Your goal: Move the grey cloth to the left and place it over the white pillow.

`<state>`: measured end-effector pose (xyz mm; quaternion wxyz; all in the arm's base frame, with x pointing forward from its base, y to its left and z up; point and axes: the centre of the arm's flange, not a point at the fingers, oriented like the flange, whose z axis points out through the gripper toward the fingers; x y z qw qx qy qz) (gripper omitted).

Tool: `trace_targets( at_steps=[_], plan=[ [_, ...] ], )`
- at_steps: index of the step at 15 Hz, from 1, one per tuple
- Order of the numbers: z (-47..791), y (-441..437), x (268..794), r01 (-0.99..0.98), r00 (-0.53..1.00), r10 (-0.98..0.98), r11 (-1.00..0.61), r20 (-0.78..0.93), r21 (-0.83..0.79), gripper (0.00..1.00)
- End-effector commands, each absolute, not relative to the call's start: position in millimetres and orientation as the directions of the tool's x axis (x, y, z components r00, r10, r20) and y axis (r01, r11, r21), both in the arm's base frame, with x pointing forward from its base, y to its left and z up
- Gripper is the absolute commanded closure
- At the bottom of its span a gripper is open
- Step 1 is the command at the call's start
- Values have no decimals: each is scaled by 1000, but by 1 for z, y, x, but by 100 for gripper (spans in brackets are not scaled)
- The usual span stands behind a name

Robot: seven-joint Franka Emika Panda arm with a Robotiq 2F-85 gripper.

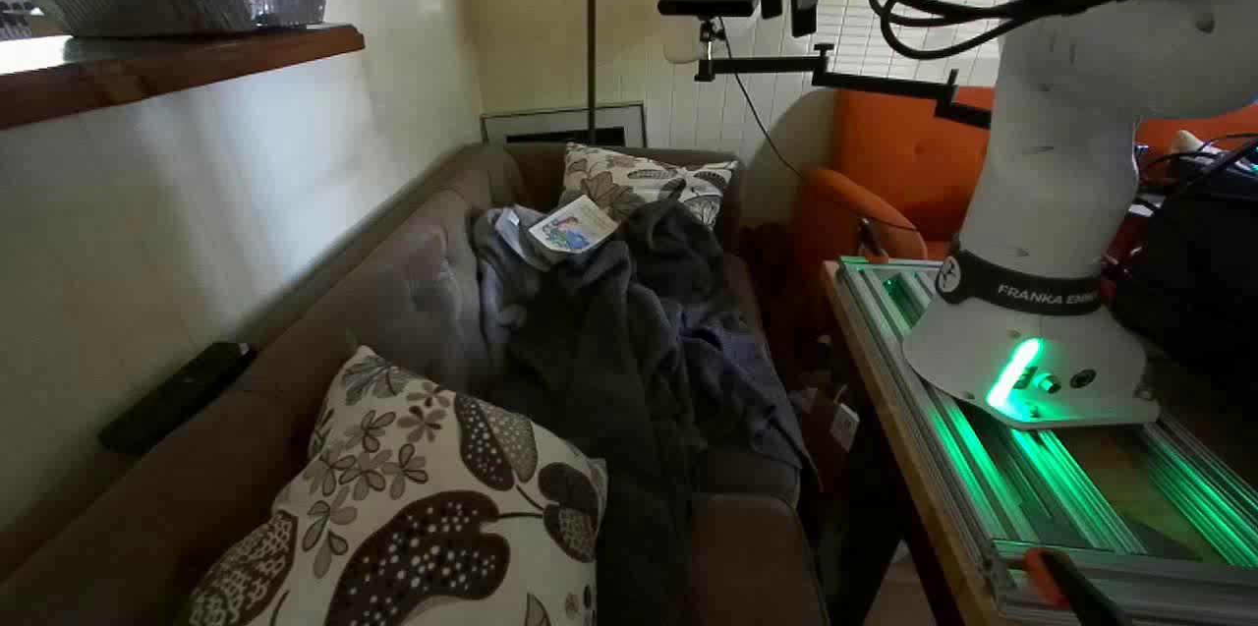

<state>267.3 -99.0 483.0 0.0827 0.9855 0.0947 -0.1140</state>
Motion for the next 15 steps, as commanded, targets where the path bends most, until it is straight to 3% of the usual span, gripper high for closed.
trace_targets(
  at_steps=[1,8,15],
  plan=[
    [483,-99,267,206,956,168,-968,-240,141,0],
    [483,-99,267,206,956,168,-968,-240,142,0],
    [445,-230,332,-135,991,-135,-991,-20,-6,0]
  ],
)
